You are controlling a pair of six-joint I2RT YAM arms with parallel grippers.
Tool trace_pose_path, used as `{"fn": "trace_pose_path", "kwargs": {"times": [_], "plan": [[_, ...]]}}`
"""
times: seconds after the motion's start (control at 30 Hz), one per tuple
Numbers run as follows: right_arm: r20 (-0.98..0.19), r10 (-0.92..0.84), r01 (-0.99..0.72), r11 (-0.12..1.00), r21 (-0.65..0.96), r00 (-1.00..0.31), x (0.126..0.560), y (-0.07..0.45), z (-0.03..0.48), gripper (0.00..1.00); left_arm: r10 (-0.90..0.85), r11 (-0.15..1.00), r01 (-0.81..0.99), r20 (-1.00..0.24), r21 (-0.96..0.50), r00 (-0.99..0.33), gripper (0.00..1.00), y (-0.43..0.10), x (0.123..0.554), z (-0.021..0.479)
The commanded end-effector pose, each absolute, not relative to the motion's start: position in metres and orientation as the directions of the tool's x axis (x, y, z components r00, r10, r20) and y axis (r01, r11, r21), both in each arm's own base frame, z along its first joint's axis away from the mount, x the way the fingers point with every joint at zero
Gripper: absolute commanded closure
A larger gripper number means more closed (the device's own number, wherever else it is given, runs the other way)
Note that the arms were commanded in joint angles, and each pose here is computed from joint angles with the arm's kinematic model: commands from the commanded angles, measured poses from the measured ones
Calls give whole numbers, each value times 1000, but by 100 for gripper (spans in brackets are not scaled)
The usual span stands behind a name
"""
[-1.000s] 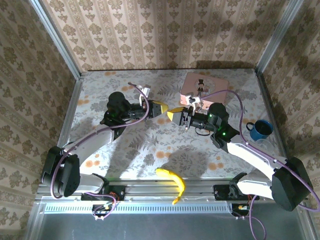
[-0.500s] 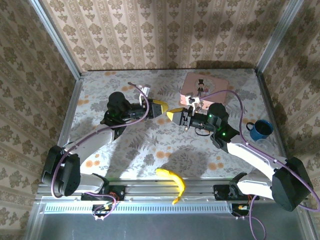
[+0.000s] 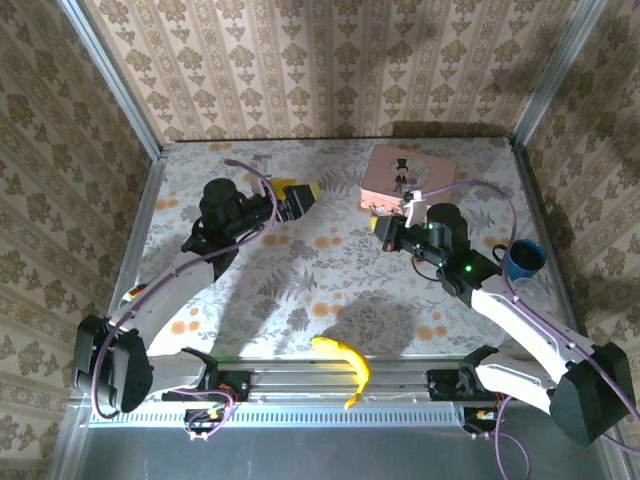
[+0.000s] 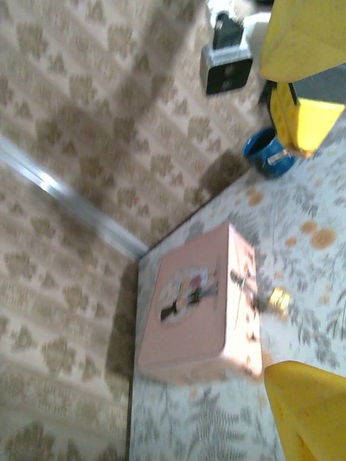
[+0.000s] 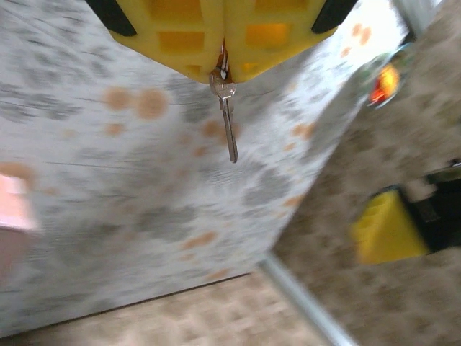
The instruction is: Unlock a padlock with a key
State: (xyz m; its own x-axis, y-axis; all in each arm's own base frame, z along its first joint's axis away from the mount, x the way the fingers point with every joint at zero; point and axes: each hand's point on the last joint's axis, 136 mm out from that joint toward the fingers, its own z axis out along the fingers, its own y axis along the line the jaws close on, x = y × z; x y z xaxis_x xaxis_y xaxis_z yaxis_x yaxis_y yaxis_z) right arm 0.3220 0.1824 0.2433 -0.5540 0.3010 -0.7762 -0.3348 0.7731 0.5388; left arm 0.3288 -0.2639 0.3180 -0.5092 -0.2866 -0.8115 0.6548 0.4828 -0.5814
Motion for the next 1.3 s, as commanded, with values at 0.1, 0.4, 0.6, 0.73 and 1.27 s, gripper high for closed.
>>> {"fn": "trace_pose_path", "kwargs": {"times": [0.1, 0.4, 0.6, 0.73, 1.27], "plan": [[-768, 409, 169, 911, 376, -493, 340, 57, 212, 100, -204, 631, 548, -799, -549, -565, 0, -285, 378, 267], [-780, 449, 450, 859, 244, -435, 382, -37, 187, 100, -100, 641, 550, -769, -535, -632, 0, -351, 457, 202], [-765, 466, 543, 819, 184, -445, 422, -71, 159, 100, -84, 581, 539, -704, -610, -705, 0, -389, 495, 163], [-732, 486, 572, 804, 162, -477, 444, -86, 132, 100, -75, 570, 531, -684, -627, -726, 6, -401, 508, 144], [-604, 458, 430, 880, 202, -652, 507, -80, 62, 100, -2, 508, 541, -628, -671, -778, 24, -441, 519, 108]]}}
